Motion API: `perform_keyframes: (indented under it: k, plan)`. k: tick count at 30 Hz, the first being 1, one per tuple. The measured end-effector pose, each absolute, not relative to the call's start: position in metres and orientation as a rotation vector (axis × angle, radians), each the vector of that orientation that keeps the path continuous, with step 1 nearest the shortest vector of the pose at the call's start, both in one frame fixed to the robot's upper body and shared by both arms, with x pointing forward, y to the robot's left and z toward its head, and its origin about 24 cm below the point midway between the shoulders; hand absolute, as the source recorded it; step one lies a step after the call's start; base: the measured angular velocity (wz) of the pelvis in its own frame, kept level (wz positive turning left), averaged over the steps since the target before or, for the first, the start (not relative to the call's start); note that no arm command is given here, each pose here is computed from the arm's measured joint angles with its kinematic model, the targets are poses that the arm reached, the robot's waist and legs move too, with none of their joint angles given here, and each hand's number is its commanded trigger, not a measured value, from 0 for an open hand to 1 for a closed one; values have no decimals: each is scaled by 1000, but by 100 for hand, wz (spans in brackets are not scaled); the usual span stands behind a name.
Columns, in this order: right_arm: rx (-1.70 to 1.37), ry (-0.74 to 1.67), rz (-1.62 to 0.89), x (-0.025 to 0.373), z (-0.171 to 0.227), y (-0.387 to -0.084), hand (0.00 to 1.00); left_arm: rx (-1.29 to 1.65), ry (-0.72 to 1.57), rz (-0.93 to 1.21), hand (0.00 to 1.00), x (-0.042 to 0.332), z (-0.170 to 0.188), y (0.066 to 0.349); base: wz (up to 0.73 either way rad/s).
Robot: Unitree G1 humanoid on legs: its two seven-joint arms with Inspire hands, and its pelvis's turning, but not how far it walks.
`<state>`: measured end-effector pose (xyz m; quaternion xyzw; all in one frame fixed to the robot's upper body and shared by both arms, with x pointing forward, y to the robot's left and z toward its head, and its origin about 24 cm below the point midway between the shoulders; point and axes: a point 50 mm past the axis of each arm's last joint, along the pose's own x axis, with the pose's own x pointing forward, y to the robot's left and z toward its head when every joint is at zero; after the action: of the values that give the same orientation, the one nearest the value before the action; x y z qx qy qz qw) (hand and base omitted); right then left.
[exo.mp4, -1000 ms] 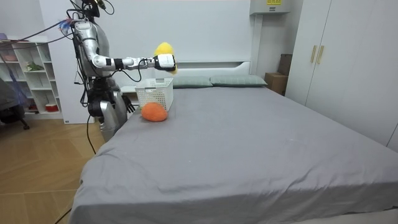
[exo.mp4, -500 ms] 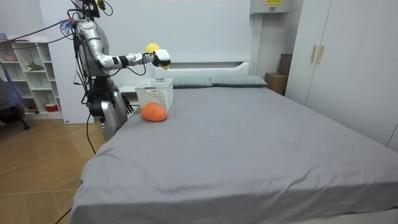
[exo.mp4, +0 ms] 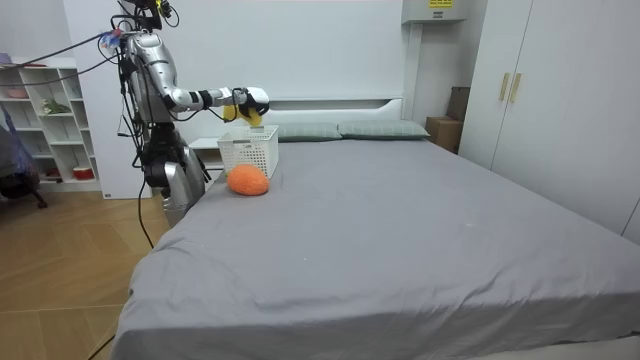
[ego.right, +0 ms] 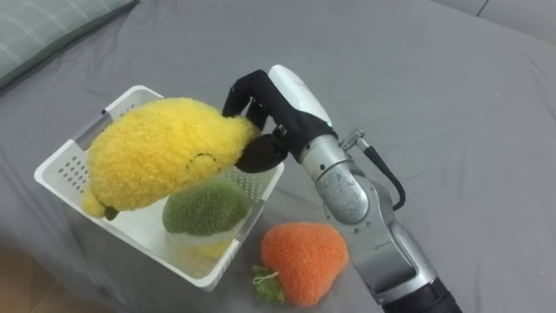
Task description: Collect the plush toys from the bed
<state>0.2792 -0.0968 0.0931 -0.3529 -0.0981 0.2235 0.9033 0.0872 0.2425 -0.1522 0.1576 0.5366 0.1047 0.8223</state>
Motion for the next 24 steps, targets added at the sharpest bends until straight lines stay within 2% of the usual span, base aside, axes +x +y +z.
perform_keyframes:
  k: [24]
  plan:
    - [-734, -176, 513, 278, 88, -94, 0, 332, 1138, 232, 0, 88, -152, 244, 0]
